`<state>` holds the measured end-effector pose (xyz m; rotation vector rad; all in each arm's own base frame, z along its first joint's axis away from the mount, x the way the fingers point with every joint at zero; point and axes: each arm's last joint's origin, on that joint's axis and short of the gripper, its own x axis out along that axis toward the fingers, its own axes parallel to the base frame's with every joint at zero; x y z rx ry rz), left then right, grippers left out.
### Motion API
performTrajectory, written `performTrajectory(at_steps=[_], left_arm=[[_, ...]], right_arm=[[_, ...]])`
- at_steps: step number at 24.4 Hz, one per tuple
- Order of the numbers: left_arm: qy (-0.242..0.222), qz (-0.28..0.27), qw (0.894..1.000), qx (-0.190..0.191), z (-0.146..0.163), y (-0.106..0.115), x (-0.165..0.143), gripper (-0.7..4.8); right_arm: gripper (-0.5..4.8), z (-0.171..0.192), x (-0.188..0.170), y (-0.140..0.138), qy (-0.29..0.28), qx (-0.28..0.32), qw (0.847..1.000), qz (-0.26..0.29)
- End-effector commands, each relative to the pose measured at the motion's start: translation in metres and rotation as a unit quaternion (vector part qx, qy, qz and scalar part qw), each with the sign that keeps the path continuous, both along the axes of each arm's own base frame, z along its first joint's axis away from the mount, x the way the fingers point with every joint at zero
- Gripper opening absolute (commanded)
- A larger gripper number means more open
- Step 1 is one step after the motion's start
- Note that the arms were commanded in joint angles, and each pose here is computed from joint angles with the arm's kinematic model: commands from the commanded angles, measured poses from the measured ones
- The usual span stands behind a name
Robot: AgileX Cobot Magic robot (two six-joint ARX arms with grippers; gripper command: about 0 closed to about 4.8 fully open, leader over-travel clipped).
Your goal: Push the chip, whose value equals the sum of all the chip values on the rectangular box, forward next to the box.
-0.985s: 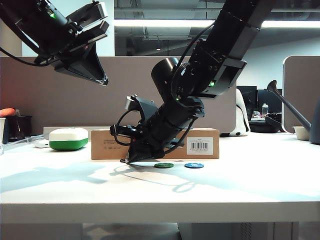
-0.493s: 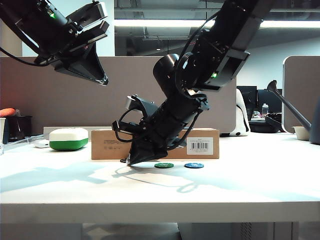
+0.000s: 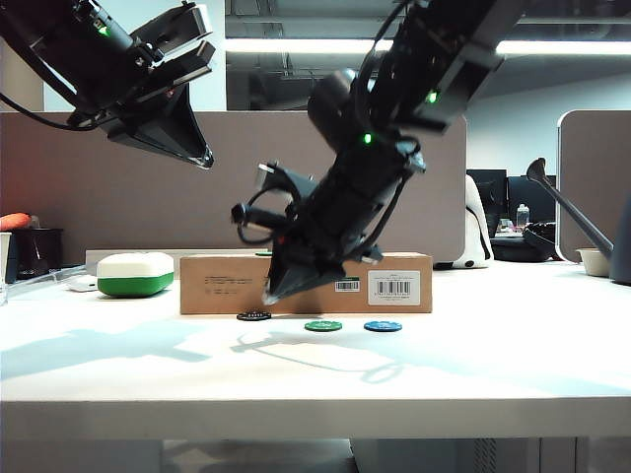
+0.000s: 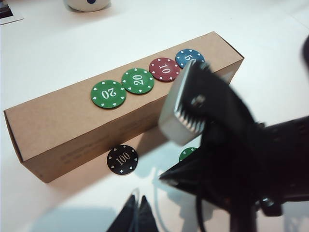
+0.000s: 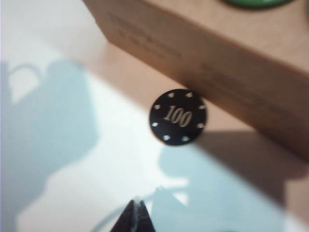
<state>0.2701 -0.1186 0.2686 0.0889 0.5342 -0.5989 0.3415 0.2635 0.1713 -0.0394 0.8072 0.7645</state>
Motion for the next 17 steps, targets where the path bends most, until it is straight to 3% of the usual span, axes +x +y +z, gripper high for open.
performTrajectory(at_steps=[1,4,12,17], left_arm=[[-0.008,-0.003,1.0,-0.003,0.002,0.0,0.0,-0.05],[-0.009,-0.003,1.0,-0.003,0.003,0.0,0.0,-0.05],[-0.012,-0.003,1.0,-0.004,0.004,0.001,-0.001,-0.05],[-0.014,-0.003,1.0,-0.005,0.006,0.001,-0.002,-0.05]], right_arm=[[-0.05,0.032,-0.004,-0.006,-0.045,-0.003,0.998,-0.034],[-0.05,0.048,-0.008,-0.013,-0.077,-0.027,0.994,-0.074],[-0.05,0.053,-0.021,-0.033,-0.062,-0.048,0.993,-0.085],[-0.05,0.045,-0.048,-0.054,-0.048,-0.057,0.993,-0.096]])
